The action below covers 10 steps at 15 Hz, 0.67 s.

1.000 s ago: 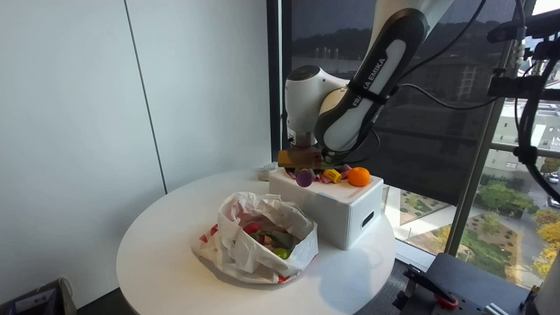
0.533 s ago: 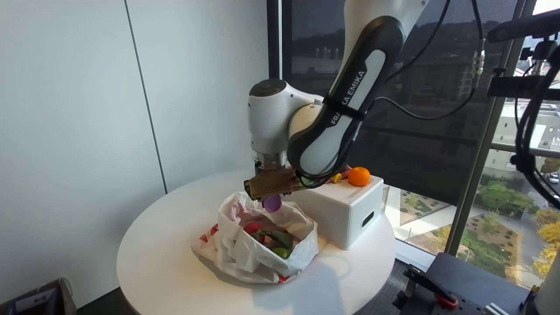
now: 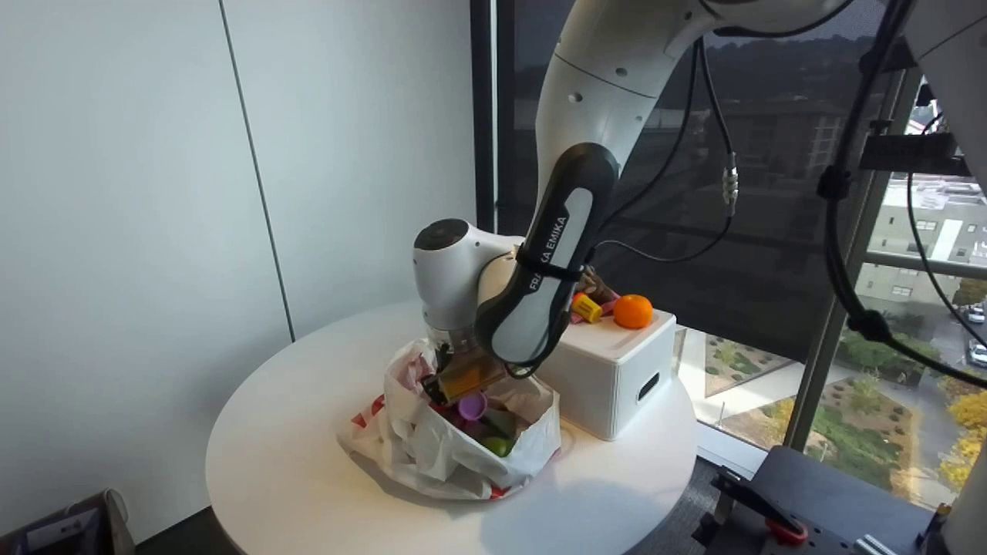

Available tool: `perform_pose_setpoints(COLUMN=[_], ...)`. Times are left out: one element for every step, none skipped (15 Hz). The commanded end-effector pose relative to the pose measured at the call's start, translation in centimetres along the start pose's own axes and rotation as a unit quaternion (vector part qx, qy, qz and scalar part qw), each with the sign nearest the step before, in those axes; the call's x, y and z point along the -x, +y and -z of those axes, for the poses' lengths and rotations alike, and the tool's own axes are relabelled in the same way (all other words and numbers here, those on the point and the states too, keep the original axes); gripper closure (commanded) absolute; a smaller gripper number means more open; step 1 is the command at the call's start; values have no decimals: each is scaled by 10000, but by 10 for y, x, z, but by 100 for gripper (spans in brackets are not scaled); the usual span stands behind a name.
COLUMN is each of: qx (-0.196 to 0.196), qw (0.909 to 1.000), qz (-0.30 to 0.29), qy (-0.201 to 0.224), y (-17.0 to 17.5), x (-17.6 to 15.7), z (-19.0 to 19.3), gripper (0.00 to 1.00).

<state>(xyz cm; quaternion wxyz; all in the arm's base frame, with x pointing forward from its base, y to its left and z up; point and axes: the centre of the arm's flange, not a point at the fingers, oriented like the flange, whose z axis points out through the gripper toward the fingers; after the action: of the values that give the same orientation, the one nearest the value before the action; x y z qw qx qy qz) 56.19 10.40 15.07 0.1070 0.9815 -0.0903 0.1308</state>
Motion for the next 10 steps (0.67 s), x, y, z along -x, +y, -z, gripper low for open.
perform_pose_setpoints(qx=[-258, -315, -288, -266, -161, -32, 75, 186, 293, 396], qw=[9995, 9994, 9994, 9994, 9993, 9980, 9956, 9925, 9883, 9837], qz=[169, 122, 32, -89, -320, -625, -931, -1211, -1497, -1747], qy=[-10, -72, -171, -189, -139, -64, 3, 45, 79, 138], y=[5, 13, 28, 40, 59, 79, 99, 120, 143, 164], x=[-22, -24, -27, -30, -33, -36, -40, -44, -46, -48], z=[10, 21, 34, 44, 57, 68, 77, 86, 93, 98], gripper=[17, 8, 1, 0, 0, 0, 0, 0, 0, 0])
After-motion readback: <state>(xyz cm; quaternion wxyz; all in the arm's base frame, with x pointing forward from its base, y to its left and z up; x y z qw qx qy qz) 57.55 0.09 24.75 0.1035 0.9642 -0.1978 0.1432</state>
